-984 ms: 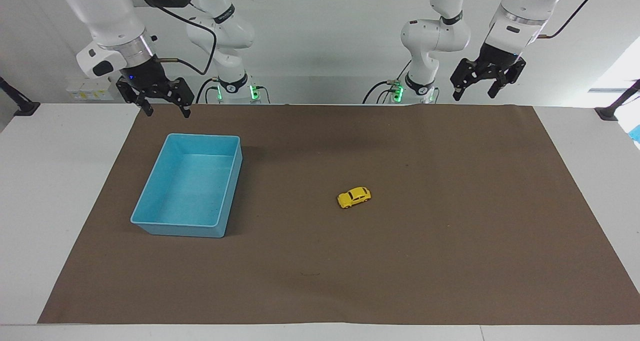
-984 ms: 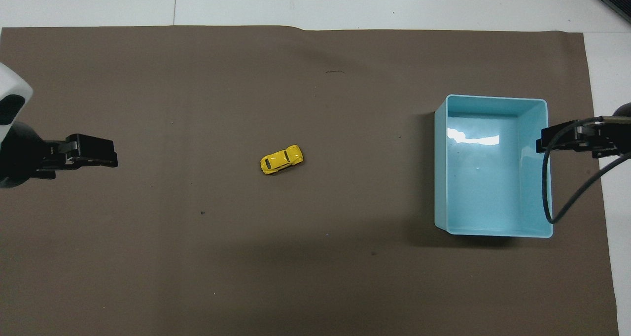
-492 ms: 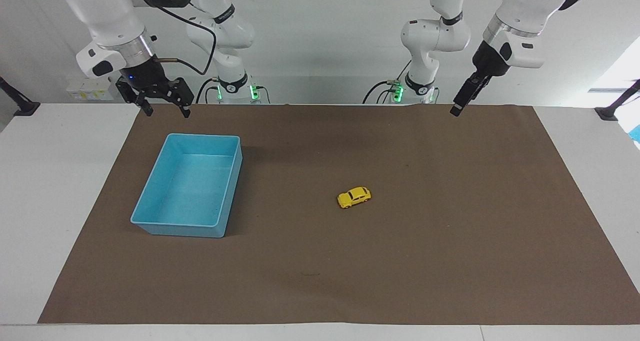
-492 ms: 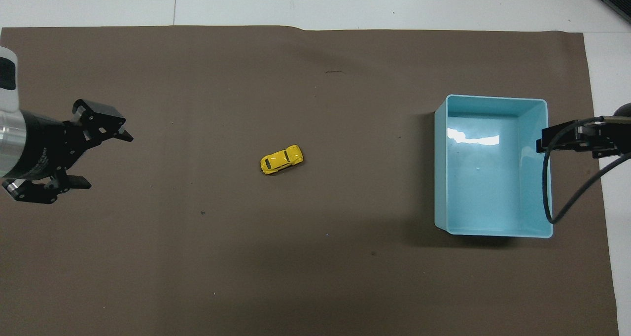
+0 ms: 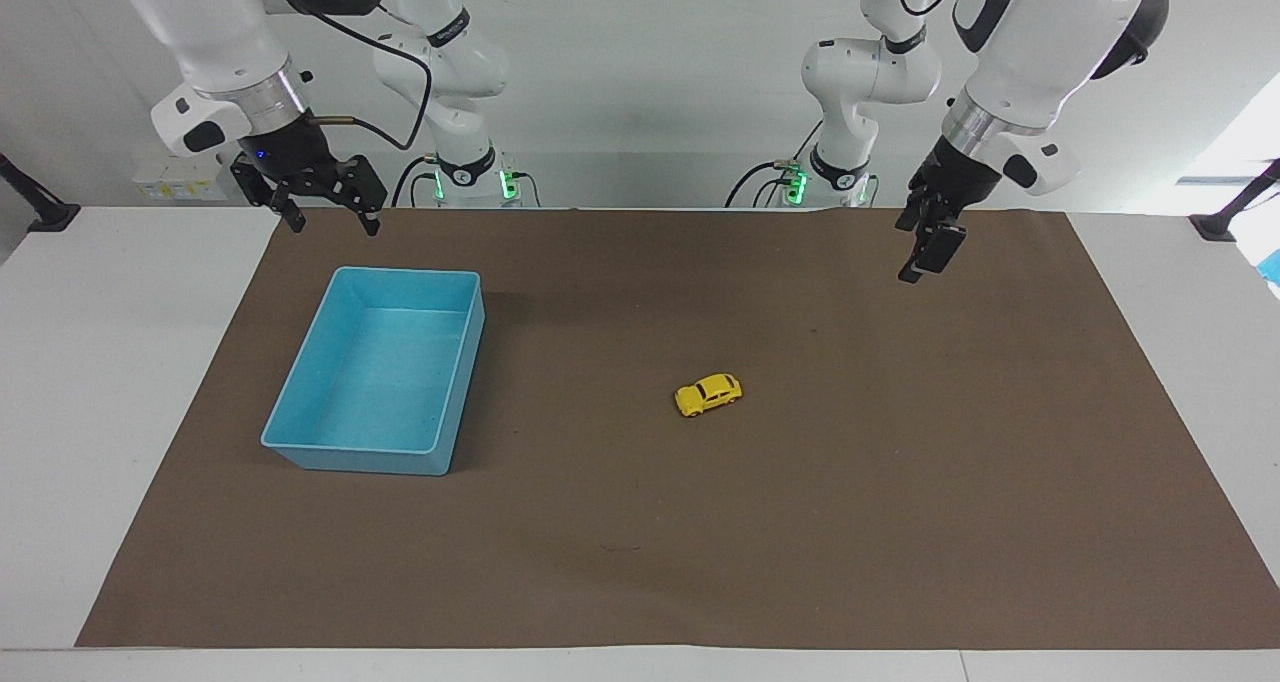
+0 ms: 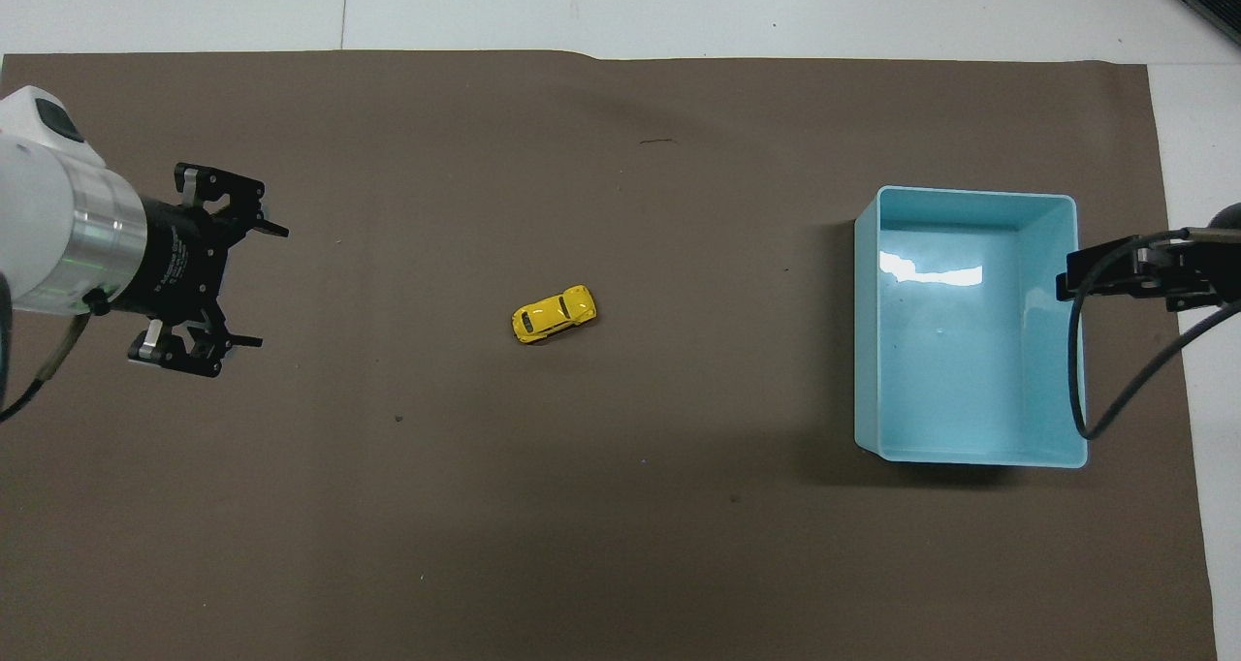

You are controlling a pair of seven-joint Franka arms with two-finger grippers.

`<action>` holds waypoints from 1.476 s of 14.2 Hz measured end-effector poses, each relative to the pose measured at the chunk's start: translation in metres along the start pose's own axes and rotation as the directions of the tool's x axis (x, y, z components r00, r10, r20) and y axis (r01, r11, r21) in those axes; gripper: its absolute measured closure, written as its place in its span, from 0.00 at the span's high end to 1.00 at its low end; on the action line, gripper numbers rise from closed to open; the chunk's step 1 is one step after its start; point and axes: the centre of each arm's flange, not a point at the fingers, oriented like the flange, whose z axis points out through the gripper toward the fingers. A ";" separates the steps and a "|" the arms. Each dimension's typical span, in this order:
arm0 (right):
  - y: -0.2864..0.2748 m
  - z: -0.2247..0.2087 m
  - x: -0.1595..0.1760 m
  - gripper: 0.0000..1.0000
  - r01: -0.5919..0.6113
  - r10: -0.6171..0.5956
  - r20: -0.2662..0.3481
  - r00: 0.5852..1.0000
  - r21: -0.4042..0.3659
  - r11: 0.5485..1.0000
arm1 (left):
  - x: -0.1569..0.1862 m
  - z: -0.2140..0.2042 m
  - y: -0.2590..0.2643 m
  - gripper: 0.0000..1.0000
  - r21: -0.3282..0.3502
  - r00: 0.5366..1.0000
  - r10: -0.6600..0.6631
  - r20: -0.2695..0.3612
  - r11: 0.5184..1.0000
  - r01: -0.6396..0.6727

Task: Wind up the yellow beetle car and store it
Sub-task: 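Reach the left gripper toward the yellow beetle car, then press the left gripper down onto the yellow car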

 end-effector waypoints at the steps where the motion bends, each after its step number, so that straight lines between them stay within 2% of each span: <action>1: 0.000 0.000 0.000 1.00 0.000 0.000 0.000 1.000 0.000 1.000 | 0.003 0.007 0.006 1.00 -0.007 0.995 -0.096 0.001 0.995 0.096; 4: 0.000 0.000 0.000 1.00 0.000 0.000 0.000 1.000 0.000 1.000 | 0.009 0.024 0.019 1.00 -0.031 0.955 -0.295 0.009 0.955 0.295; 8: 0.000 0.000 0.000 1.00 0.000 0.000 0.000 1.000 0.000 1.000 | 0.010 0.055 0.030 1.00 -0.009 0.907 -0.421 0.002 0.907 0.421; 10: 0.000 0.000 0.000 1.00 0.000 0.000 0.000 1.000 0.000 1.000 | 0.008 0.071 0.041 1.00 -0.026 0.867 -0.498 0.014 0.867 0.498; 14: 0.000 0.000 0.000 1.00 0.000 0.000 0.000 1.000 0.000 1.000 | -0.019 0.096 0.052 1.00 -0.044 0.814 -0.579 0.038 0.813 0.581; 21: 0.000 0.000 0.000 1.00 0.000 0.000 0.005 1.000 0.000 1.000 | -0.111 0.205 0.067 1.00 -0.053 0.842 -0.536 0.067 0.841 0.539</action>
